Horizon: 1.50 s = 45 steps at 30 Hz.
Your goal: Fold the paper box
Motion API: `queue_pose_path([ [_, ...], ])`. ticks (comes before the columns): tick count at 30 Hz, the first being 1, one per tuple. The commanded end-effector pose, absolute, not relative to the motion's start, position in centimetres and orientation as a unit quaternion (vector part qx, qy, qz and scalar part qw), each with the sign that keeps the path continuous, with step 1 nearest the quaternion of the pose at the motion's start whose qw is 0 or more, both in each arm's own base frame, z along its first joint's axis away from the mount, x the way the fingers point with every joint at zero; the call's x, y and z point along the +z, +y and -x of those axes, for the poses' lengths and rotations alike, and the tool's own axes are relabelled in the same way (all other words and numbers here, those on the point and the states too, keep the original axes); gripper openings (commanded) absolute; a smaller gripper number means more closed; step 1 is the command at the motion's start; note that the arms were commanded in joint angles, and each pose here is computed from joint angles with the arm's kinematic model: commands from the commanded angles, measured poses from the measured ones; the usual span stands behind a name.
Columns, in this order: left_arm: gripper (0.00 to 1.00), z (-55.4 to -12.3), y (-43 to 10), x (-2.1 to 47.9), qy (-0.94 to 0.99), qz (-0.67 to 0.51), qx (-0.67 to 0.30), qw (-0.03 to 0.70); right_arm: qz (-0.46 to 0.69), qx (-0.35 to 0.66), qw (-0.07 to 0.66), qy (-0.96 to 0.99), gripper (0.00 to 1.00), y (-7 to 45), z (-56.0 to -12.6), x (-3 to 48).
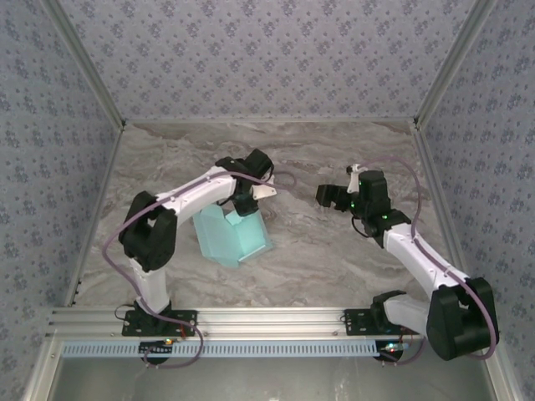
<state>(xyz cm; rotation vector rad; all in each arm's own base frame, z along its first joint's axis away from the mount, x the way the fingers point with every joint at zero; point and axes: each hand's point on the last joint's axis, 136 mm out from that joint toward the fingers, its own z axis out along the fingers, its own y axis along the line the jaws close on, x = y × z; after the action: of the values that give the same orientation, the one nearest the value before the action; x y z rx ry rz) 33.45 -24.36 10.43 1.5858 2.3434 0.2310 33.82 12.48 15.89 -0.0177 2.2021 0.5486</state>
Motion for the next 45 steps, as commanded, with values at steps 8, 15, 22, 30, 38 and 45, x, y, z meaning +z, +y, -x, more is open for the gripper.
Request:
queue_pose_path([
  [8,0.43,-33.7,-24.6,22.6,0.807,-0.451,-0.002,0.382,0.275,0.205,0.399,0.85,0.89,21.0,-34.2,16.2],
  [15,0.63,-33.7,-15.4,26.1,0.885,-0.148,-0.135,0.42,0.481,0.189,0.337,0.787,0.89,28.9,-34.4,16.3],
  [22,0.76,-30.8,-8.0,24.5,0.898,0.099,-0.179,0.389,0.629,0.132,0.225,0.732,0.83,33.5,-34.8,11.6],
  [30,0.78,-28.8,-6.8,22.6,0.902,0.124,-0.188,0.369,0.68,0.137,0.183,0.697,0.79,33.7,-35.5,8.7],
  [38,0.74,-29.3,-6.6,21.3,0.903,0.135,-0.198,0.356,0.713,0.139,0.175,0.665,0.72,35.3,-35.5,6.2],
  [45,0.71,-29.1,-6.7,20.0,0.907,0.139,-0.2,0.343,0.728,0.116,0.169,0.654,0.46,36.2,-35.4,4.3],
])
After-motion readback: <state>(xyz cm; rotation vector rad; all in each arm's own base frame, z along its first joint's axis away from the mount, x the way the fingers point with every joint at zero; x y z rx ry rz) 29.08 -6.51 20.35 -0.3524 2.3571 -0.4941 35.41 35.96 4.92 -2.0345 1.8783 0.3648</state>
